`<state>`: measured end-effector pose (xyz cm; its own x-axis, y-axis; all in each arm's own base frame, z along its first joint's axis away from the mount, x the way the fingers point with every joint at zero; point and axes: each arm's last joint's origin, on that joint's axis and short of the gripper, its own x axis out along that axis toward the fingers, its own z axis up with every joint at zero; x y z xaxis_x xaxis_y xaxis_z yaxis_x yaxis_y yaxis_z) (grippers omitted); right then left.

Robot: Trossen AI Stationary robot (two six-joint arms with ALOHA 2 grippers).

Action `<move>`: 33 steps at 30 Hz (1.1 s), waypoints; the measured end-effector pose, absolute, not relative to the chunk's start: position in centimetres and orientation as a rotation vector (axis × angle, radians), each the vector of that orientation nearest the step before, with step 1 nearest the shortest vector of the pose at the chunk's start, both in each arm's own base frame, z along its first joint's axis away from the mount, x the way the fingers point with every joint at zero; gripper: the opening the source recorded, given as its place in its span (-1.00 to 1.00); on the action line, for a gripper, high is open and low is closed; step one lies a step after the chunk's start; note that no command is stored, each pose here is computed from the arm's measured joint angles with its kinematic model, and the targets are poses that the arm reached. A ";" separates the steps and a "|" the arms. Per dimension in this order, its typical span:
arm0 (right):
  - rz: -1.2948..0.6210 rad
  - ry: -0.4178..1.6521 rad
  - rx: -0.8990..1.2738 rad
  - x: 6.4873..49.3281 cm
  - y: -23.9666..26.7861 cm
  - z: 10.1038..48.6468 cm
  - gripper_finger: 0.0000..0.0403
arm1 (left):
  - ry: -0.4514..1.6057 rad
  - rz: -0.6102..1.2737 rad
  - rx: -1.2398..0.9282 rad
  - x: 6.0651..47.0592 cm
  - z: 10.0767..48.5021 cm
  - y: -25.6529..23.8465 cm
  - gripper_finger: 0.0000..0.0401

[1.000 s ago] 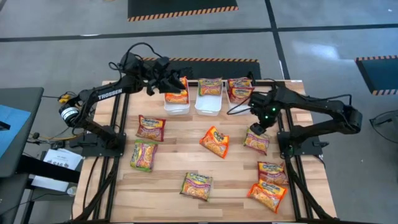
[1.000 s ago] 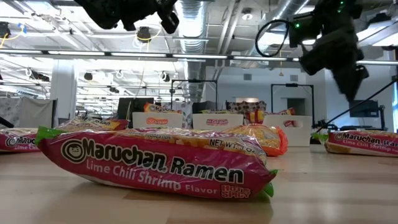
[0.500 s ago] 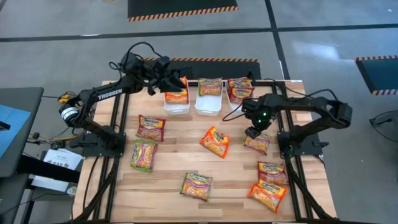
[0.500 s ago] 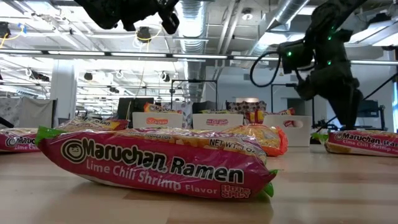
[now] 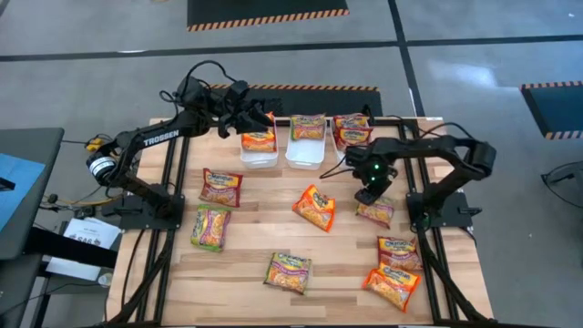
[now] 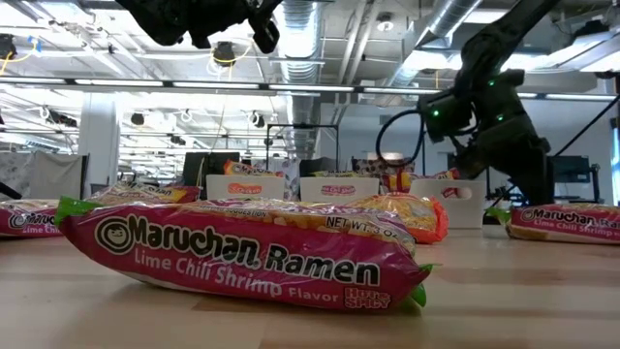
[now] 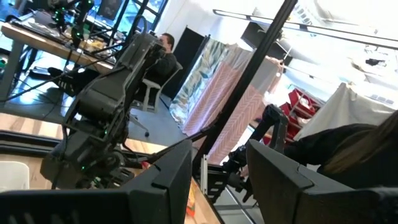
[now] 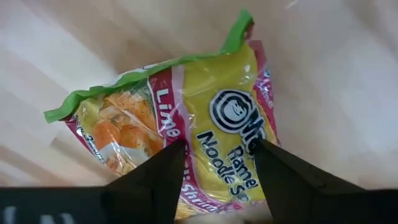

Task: Sort Maruchan noodles
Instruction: Put the green noodle pack into the center white bin

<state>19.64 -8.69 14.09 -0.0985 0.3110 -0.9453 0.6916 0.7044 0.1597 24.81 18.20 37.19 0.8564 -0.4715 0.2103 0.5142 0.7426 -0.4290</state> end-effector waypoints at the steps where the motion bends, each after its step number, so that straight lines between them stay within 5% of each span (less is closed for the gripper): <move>1: -0.380 1.698 0.822 19.7 -8.7 14.0 0.01 | -0.090 -0.541 -0.496 24.8 37.2 18.2 -0.32; 13: -0.359 1.703 0.806 19.6 -8.5 14.1 -0.94 | -0.071 -0.495 -0.514 25.1 36.5 18.5 -0.32; 33: -0.477 1.398 0.642 20.4 -6.9 24.0 -0.99 | -0.074 -0.463 -0.591 24.7 36.6 19.2 -0.32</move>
<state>20.44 -6.87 24.04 0.1256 0.0633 -0.9901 0.6556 0.7437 0.1307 24.66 19.17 36.61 0.8952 -0.3996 0.1973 0.4411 0.7315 -0.5199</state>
